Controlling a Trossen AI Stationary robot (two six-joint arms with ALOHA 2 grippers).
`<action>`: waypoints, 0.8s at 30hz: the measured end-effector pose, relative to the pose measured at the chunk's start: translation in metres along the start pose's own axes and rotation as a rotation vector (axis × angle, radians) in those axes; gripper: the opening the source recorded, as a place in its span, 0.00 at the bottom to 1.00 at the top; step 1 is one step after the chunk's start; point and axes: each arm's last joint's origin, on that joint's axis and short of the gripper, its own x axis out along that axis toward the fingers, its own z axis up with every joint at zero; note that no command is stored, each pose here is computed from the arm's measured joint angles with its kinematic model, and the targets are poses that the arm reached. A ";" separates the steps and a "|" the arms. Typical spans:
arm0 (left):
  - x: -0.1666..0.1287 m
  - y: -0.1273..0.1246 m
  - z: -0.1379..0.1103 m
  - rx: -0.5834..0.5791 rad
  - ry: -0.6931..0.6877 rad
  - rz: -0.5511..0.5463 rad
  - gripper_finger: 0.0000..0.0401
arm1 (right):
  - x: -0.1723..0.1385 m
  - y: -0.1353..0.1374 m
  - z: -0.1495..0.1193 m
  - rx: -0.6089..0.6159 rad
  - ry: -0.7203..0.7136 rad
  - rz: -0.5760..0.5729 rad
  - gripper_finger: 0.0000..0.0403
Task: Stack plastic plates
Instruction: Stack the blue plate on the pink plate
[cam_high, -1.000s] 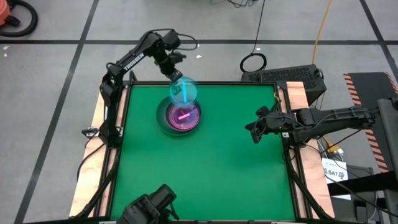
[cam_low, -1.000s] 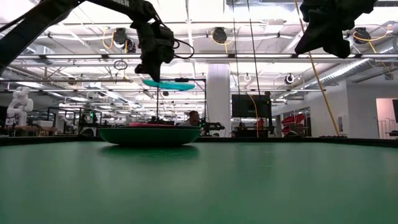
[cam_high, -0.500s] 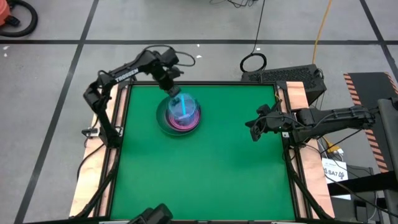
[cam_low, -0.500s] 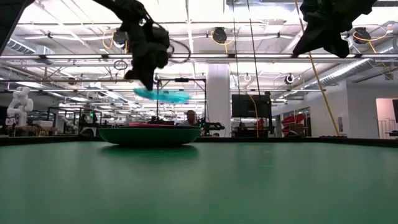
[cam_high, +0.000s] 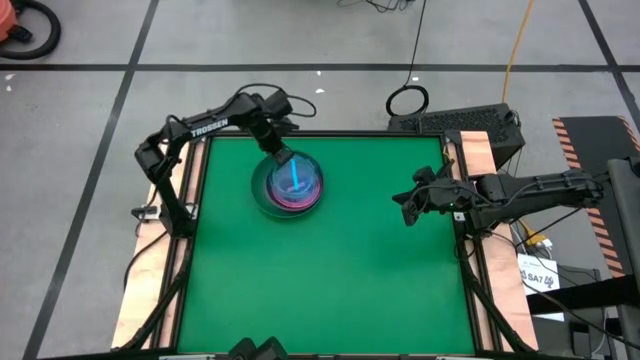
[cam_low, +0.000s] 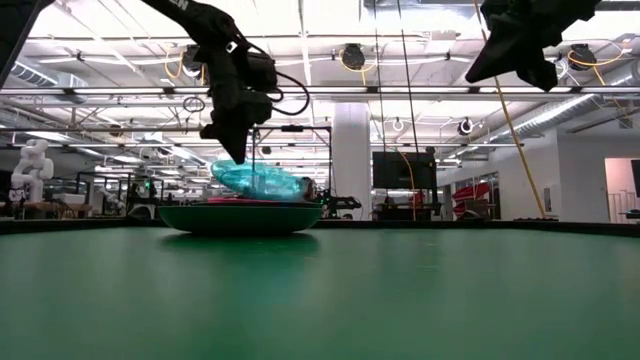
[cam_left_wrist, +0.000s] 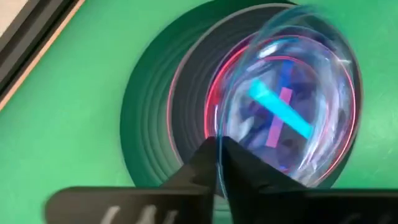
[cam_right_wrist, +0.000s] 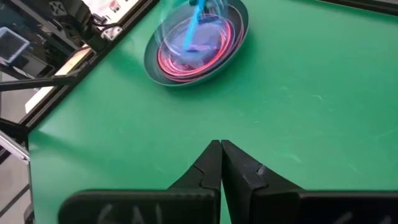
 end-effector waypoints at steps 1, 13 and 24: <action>0.000 -0.001 0.000 0.009 0.000 0.000 0.10 | 0.000 0.000 0.000 0.001 -0.004 0.004 0.00; 0.007 -0.017 0.002 0.024 -0.017 0.033 0.45 | 0.000 0.001 0.001 0.000 -0.006 0.007 0.00; 0.040 -0.015 0.011 0.047 0.047 0.087 0.32 | 0.000 0.001 0.001 -0.008 -0.006 0.007 0.00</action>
